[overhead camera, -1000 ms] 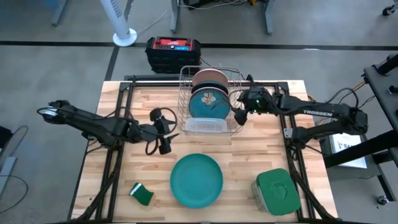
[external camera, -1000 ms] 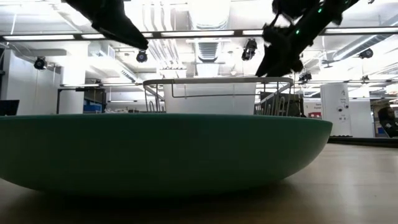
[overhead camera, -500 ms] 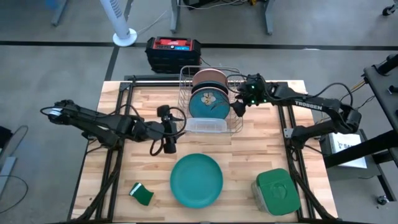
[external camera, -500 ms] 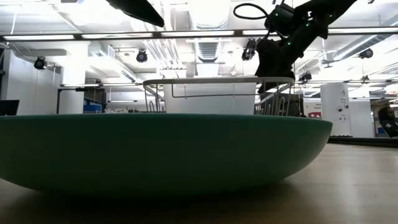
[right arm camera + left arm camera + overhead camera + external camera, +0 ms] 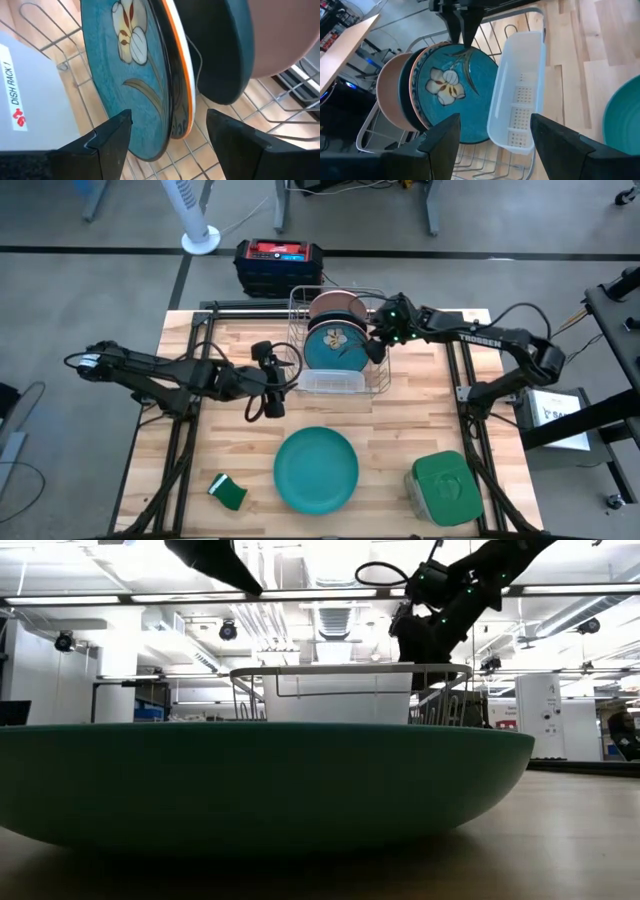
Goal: Sort dishes
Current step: Put the blue plate in the dishwasher rack
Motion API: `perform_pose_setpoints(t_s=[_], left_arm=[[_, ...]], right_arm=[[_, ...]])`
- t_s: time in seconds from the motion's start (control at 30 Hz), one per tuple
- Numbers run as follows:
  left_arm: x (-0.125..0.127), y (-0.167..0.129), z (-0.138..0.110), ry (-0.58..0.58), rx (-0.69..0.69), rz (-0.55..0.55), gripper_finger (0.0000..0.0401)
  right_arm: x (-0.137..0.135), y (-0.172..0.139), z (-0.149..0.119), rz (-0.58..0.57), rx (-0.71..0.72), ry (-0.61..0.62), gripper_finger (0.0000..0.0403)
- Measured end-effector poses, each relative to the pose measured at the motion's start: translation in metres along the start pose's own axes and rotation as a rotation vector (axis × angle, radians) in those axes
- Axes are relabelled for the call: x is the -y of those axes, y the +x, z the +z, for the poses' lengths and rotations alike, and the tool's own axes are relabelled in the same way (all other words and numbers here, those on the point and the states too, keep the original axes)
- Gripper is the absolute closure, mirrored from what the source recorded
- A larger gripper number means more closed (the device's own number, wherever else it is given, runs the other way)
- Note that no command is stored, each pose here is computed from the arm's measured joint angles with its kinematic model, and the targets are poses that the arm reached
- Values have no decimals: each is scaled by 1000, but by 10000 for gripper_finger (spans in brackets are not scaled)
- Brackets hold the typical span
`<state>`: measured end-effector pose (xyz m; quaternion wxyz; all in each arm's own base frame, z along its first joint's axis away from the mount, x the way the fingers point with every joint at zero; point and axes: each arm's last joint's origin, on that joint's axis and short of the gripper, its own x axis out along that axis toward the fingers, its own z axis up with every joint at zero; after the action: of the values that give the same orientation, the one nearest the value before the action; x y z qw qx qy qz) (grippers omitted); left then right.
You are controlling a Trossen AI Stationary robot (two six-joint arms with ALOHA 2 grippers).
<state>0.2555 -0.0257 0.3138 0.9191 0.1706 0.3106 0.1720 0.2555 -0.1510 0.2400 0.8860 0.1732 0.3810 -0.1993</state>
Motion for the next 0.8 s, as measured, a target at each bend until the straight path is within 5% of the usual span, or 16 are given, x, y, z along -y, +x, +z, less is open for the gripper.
perform_pose_setpoints(t_s=[0.8], left_arm=[[-1, 2, -3, -9, -14, 5, 170]], right_arm=[[0, 12, -3, 87, -42, -1, 263]])
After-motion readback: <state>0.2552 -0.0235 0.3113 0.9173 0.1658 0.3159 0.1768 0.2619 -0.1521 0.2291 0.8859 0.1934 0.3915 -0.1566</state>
